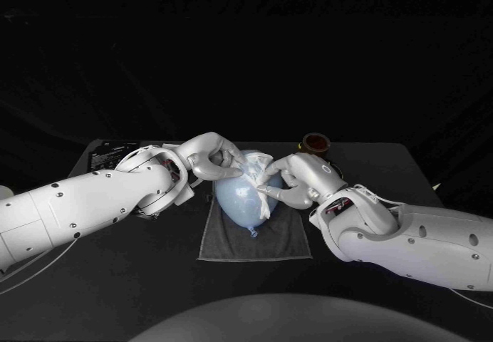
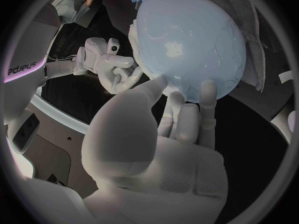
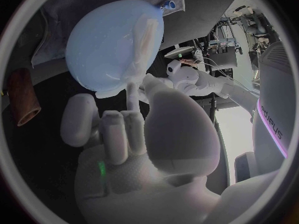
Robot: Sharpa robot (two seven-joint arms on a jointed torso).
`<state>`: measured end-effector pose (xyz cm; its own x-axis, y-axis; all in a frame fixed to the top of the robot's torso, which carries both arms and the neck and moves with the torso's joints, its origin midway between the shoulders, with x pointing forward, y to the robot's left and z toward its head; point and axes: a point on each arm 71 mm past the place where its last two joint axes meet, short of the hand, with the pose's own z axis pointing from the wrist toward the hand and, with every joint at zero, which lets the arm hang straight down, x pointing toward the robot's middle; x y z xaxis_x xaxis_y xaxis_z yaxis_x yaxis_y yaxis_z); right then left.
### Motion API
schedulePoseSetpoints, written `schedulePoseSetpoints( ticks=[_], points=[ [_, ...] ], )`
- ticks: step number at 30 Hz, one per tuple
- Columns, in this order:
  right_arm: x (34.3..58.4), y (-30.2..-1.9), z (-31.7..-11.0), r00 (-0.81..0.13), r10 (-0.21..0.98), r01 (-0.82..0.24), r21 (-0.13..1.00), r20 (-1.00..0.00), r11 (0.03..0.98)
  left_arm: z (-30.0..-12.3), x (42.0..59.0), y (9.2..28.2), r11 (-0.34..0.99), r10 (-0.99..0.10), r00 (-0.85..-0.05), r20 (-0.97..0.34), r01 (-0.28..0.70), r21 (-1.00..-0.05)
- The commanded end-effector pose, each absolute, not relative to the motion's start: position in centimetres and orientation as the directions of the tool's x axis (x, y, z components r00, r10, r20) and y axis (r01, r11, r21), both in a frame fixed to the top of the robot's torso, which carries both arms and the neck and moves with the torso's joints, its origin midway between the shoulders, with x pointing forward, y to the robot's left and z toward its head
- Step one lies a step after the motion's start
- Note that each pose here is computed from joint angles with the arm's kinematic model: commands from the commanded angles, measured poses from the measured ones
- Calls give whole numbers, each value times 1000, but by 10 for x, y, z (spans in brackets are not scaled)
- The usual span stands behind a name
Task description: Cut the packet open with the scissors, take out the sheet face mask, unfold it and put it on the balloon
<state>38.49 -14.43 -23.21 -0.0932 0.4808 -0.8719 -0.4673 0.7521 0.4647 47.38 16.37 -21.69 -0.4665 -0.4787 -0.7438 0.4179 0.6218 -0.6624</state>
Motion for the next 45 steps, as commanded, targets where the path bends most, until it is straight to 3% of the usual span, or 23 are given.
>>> schedulePoseSetpoints(
  ticks=[1, 24, 36, 45],
  points=[
    [385, -144, -234, -91, 434, -467, 423, -896, 776, -222, 472, 163, 629, -460, -494, -738, 405, -664],
    [385, -138, -240, -114, 394, -493, 396, -912, 774, -221, 472, 163, 630, -460, -494, -738, 404, -663],
    [382, -138, -235, -74, 437, -530, 407, -896, 744, -221, 472, 164, 631, -460, -494, -738, 403, -663],
    [379, -150, -230, -70, 511, -496, 474, -857, 728, -221, 472, 165, 634, -460, -492, -739, 401, -662]
  ],
)
